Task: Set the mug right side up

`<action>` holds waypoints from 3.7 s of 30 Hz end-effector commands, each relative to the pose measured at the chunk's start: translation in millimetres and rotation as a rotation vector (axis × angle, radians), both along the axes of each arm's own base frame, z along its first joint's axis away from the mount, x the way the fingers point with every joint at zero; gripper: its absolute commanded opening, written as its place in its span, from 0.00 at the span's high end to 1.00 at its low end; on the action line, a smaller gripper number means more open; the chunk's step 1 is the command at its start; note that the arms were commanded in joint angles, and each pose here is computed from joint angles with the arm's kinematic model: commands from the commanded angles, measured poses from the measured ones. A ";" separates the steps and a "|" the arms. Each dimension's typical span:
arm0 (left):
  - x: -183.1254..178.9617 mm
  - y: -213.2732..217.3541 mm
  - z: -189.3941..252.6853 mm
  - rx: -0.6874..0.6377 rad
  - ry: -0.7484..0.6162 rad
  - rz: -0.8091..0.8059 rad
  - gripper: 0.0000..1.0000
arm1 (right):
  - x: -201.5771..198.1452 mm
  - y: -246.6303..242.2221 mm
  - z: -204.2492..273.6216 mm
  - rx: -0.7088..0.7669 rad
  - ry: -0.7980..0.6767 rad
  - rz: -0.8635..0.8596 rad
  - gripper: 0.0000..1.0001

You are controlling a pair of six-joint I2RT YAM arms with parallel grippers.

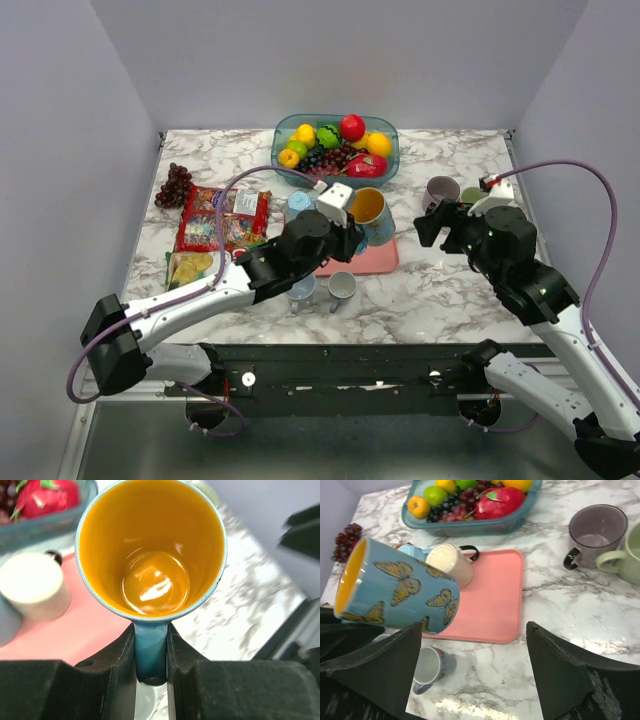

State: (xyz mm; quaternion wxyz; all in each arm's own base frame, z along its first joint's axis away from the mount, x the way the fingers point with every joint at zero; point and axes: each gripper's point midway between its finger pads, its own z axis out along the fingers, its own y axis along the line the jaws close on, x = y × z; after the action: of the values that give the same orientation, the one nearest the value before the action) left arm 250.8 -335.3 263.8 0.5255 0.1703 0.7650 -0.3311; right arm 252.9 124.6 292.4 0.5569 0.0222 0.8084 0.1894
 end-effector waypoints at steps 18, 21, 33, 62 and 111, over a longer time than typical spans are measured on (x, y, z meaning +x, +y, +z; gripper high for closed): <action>-49.9 -54.3 -84.8 0.181 -0.050 0.059 1.00 | -6.5 -25.7 -35.2 -0.067 0.095 -0.125 0.09; -50.9 -53.8 -96.6 0.170 -0.047 0.073 1.00 | -6.0 -26.8 -35.4 -0.066 0.093 -0.133 0.09; -60.0 -59.7 -128.1 0.171 -0.048 0.017 1.00 | -3.9 -25.7 -43.7 -0.072 0.110 -0.137 0.09; -88.0 -69.0 -122.7 0.200 -0.052 -0.143 0.10 | 9.6 0.2 -32.2 -0.060 0.114 -0.040 0.06; 35.2 117.4 -55.6 0.050 0.073 0.397 0.01 | 240.9 173.6 -186.6 -0.255 0.310 0.263 0.60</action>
State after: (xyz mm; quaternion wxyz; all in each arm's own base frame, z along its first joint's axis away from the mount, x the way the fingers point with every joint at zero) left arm 286.3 -214.3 214.8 0.5583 0.0185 0.8067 -0.1930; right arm 486.5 289.0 117.5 0.4042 -0.1311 0.8948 0.1369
